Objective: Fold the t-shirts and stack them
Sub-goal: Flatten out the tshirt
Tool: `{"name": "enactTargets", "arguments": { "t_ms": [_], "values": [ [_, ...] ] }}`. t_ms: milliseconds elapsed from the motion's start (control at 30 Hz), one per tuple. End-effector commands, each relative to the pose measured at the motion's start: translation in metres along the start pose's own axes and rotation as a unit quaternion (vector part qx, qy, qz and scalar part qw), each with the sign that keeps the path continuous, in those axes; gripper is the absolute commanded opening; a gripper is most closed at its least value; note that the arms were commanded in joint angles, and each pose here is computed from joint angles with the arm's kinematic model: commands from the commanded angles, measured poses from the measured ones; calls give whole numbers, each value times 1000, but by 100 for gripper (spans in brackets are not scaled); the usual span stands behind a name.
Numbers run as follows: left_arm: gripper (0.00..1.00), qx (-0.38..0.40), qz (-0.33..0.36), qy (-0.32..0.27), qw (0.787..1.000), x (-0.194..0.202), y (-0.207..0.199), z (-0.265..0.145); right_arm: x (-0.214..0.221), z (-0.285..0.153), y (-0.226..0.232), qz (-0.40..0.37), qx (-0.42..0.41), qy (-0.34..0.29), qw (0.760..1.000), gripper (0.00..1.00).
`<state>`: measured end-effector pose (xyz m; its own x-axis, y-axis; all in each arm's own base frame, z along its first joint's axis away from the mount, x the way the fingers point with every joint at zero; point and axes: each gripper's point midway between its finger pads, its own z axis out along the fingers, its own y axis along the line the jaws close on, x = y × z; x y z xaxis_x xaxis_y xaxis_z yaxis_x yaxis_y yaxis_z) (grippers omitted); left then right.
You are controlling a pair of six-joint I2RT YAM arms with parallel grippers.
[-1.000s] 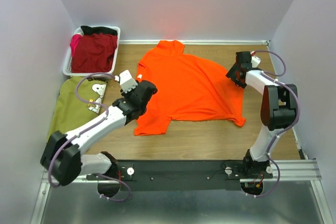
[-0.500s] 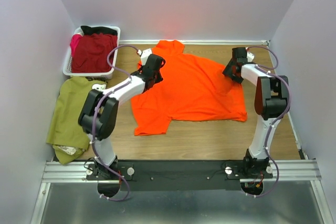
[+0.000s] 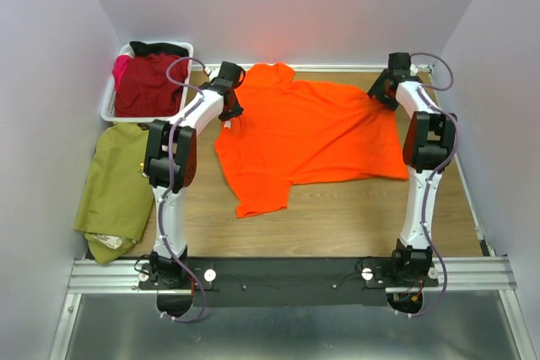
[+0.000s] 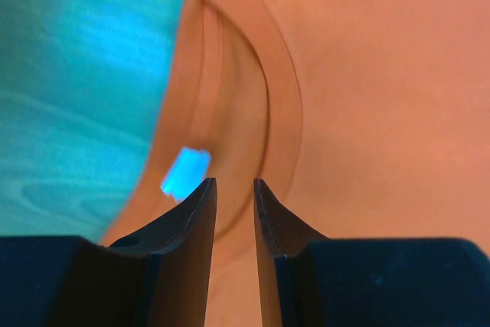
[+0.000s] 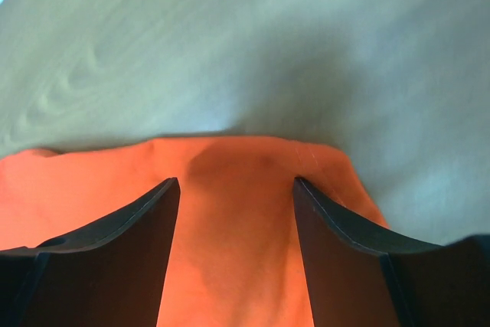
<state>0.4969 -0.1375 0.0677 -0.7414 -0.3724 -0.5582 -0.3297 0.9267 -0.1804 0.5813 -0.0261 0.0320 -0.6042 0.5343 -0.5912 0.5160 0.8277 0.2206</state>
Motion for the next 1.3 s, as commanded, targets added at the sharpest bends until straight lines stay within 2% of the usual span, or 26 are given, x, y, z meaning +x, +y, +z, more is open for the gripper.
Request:
{"name": "enactTargets", "arguments": {
  "t_ms": [0,67,100,167,200,267,333,467,567,633,733,767,867,1000,1067,1267],
  "values": [
    [34,-14,8,51,999,3,2,17,8,37,4,-41,-17,45,998,68],
    [34,-18,6,63,998,2,3,29,-17,34,19,-49,-37,17,998,68],
    [34,-7,3,48,999,-13,-6,27,-22,35,20,-56,-38,11,998,68],
    [34,-14,10,51,999,-17,-3,38,-32,33,24,-62,-44,-2,997,68],
    [33,-6,5,34,999,-35,-10,34,-39,29,25,-67,-43,-11,997,68],
    [33,-20,8,25,999,-42,-6,33,-55,10,27,-71,-42,-29,996,68],
    [32,-16,6,1,1000,-58,-8,25,-62,-4,18,-77,-21,-43,996,68],
    [32,-1,8,-77,997,-102,-13,-17,-100,-64,21,-93,-20,-95,991,68],
    [32,25,13,-112,993,-119,-21,-43,-105,-87,16,-102,-13,-105,989,68],
    [32,30,28,-118,992,-115,-25,-49,-112,-111,15,-98,-15,-119,988,68],
    [32,30,48,-109,992,-106,-28,-56,-97,-128,7,-101,-17,-103,989,69],
    [32,35,64,-103,992,-98,-34,-59,-77,-121,-4,-105,-8,-78,991,69],
    [31,44,99,-77,991,-69,-43,-61,-55,-134,-18,-101,0,-57,993,69],
    [31,69,139,-31,987,-16,-46,-55,14,-127,-44,-98,6,23,995,68],
    [31,82,144,-18,986,-2,-48,-53,33,-128,-49,-92,4,44,995,68],
    [29,59,138,29,988,37,-29,-31,98,-123,-59,-110,3,109,988,66]
  ]
}}
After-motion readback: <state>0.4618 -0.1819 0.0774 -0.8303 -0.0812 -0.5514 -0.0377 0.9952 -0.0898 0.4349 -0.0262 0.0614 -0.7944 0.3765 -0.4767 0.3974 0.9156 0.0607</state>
